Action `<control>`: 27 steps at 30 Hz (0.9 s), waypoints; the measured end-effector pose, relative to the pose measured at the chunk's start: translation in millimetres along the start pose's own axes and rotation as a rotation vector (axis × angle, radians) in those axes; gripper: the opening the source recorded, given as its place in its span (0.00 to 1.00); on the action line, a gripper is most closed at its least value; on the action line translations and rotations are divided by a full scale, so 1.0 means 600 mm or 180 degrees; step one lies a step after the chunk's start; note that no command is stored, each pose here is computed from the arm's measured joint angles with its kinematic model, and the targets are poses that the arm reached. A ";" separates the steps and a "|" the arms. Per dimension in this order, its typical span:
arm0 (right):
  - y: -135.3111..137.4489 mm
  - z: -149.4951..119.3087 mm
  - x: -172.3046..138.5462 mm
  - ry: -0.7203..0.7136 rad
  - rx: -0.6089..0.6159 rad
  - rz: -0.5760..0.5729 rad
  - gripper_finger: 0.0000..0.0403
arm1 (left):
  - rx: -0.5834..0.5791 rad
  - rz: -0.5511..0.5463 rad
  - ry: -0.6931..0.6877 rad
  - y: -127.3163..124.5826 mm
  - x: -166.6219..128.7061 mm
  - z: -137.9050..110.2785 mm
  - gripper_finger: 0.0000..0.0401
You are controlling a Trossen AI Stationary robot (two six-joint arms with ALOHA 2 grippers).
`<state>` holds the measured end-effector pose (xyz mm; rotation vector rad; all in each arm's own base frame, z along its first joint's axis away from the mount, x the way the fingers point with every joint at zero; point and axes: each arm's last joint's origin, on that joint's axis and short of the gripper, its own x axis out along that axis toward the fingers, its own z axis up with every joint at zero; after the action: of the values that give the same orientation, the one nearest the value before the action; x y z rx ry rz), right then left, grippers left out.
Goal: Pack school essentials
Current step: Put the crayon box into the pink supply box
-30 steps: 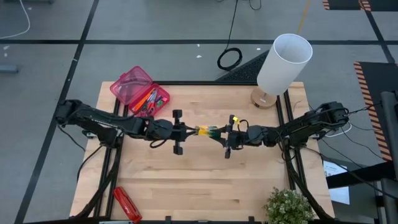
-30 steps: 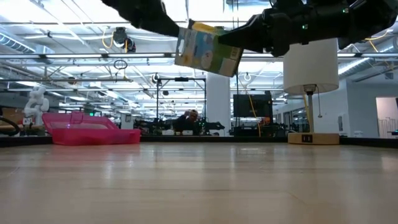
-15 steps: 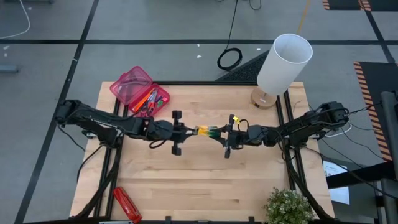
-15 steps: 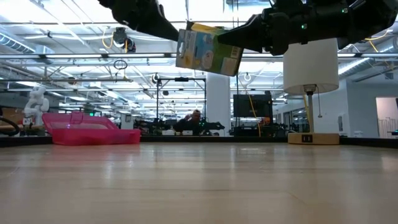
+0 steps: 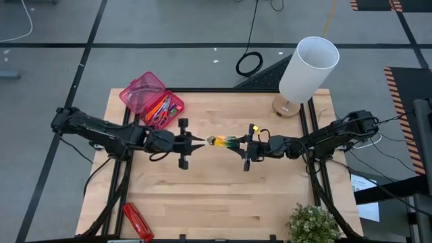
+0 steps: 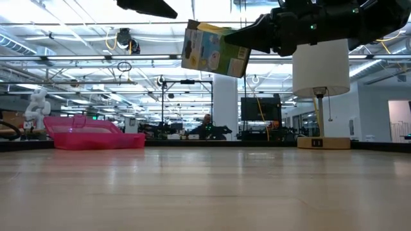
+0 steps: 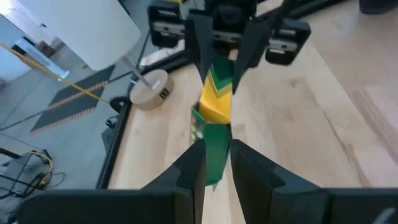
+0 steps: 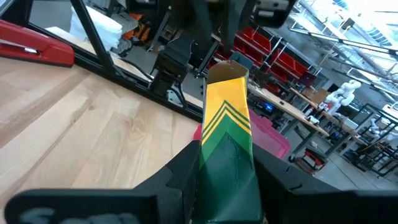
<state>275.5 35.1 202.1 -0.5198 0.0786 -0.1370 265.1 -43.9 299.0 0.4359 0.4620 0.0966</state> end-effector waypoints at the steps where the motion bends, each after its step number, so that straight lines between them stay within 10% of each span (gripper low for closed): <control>1: 0.000 0.000 0.000 -0.0001 -0.0001 -0.0001 0.25 | -0.0012 0.0026 -0.0015 0.003 -0.003 0.001 0.20; 27: 0.000 0.001 0.000 -0.0026 -0.0005 -0.0002 0.25 | -0.0122 -0.0145 0.0097 0.015 0.058 -0.021 0.01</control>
<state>275.4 35.3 202.8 -0.5219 0.0707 -0.1354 290.4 -24.4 278.2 0.3866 0.4990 0.0681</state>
